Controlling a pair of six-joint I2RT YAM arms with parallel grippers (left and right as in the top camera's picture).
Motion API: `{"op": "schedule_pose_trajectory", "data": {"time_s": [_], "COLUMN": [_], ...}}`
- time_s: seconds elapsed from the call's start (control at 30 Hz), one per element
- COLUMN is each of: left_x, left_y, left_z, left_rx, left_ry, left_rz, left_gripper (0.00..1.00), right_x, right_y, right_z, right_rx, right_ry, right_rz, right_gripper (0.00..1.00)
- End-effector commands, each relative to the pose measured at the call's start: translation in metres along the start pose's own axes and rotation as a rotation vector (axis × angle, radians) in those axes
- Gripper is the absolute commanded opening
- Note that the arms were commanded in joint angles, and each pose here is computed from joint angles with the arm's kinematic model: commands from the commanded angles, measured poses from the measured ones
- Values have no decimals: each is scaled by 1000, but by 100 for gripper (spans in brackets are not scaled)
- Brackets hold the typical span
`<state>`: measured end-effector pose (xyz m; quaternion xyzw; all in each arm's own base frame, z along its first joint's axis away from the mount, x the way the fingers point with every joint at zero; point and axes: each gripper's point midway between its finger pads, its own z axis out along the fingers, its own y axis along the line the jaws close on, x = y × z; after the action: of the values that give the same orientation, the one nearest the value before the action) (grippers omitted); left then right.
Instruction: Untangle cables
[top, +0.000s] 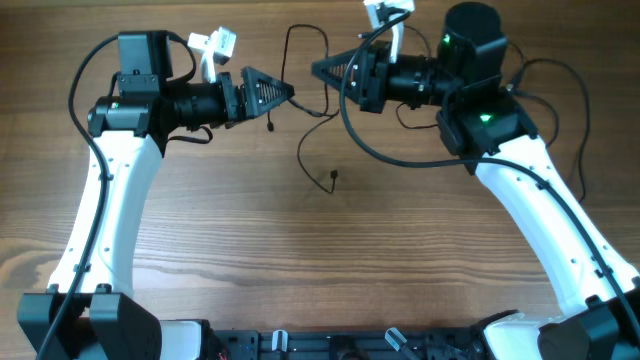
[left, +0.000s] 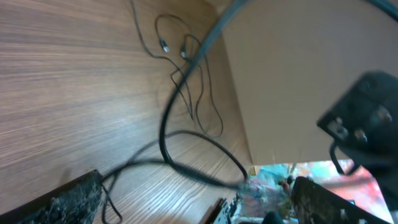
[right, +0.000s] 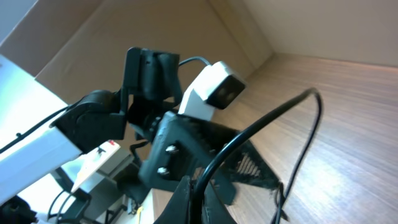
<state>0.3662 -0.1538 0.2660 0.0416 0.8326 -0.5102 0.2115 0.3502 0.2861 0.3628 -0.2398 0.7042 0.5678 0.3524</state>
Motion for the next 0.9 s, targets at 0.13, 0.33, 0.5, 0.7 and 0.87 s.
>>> {"op": "schedule_pose_trajectory", "data": {"time_s": [0.13,0.33,0.5,0.7,0.87], "left_x": [-22,-13,20,21,26], "left_y": [61,125,178,188,167], "left_z": [-10,-45,-102,-115,-78], "left_rx": [-346,-751,-1164,-1182,-938], "left_ry": [-141,-188,-135,-149,-51], "left_rz": [-88,-160,-249,-292,-249], "left_gripper": [100,94,95,99,100], "right_x": [8,0,-11,-11,-11], "right_y": [34,23,3,3,2], "right_z": [10,2,-15,-15,-15], "right_rx": [-151,-116,-63,-63,-55], "right_ry": [49,22,-10,-10,-15], "right_rz": [-40,-28,-7,-7,-6], "right_gripper": [4,5,4,4,4]}}
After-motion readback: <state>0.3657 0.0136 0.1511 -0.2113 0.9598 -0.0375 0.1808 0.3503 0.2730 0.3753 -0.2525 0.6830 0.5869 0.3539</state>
